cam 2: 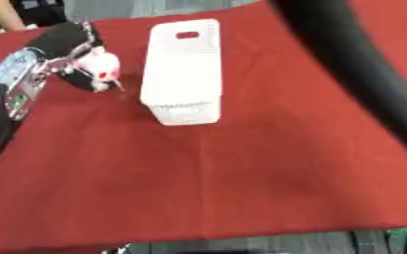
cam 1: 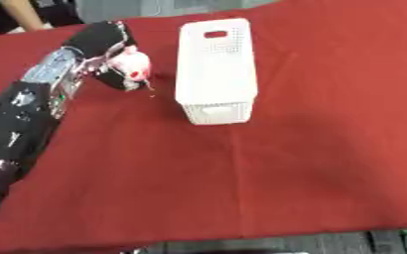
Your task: Pick up objects on the table and place them in the box.
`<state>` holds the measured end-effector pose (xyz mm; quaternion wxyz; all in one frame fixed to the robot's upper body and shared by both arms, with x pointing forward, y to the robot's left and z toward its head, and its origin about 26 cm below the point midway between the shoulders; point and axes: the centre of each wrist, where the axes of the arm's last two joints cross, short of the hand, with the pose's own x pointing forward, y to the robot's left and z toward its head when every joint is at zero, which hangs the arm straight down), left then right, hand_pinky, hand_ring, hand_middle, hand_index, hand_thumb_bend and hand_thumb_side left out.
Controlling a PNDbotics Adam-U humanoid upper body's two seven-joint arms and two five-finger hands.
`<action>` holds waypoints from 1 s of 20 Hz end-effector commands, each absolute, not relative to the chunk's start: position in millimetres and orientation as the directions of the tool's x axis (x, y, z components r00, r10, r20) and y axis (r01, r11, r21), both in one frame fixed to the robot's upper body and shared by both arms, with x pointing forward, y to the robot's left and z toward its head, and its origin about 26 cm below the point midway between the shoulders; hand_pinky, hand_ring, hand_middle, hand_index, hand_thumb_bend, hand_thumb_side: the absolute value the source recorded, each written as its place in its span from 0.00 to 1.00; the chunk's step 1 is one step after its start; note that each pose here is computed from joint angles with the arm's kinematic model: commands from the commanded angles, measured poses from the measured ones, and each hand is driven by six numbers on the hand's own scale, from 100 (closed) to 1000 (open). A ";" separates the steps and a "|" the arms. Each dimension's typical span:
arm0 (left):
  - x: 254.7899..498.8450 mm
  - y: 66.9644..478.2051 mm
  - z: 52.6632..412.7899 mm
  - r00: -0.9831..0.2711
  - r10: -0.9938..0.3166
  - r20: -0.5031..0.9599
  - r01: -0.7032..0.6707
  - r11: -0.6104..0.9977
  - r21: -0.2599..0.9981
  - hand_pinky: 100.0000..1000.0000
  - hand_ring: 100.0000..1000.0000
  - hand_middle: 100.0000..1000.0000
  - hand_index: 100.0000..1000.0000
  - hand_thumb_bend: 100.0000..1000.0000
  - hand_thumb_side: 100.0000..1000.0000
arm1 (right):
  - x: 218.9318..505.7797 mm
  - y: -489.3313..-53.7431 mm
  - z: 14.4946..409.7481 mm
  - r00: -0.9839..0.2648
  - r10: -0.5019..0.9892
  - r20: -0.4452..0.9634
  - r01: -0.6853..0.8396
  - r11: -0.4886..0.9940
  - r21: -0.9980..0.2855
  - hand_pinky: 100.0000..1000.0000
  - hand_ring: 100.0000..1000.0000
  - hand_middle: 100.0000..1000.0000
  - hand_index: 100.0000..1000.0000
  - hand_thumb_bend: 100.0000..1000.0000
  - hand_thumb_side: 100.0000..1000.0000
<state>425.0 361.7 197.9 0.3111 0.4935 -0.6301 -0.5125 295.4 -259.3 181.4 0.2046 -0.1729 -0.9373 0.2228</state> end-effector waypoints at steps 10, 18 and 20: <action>418.3 332.7 256.8 -0.441 -0.893 -0.094 -0.368 0.084 0.926 0.00 0.00 0.00 0.12 0.18 0.00 | 292.9 -260.7 184.6 -0.857 0.417 0.302 0.233 0.837 -0.495 0.59 0.71 0.79 0.71 0.02 0.76; 429.3 299.0 248.8 -0.531 -0.842 -0.094 -0.314 0.092 0.945 0.00 0.00 0.00 0.12 0.16 0.00 | 293.1 -259.8 184.6 -0.859 0.412 0.304 0.228 0.839 -0.494 0.59 0.71 0.79 0.71 0.02 0.76; 431.8 291.7 248.7 -0.548 -0.831 -0.100 -0.308 0.089 0.947 0.00 0.00 0.00 0.13 0.16 0.00 | 293.1 -259.7 184.6 -0.859 0.411 0.304 0.227 0.839 -0.494 0.59 0.71 0.79 0.71 0.02 0.75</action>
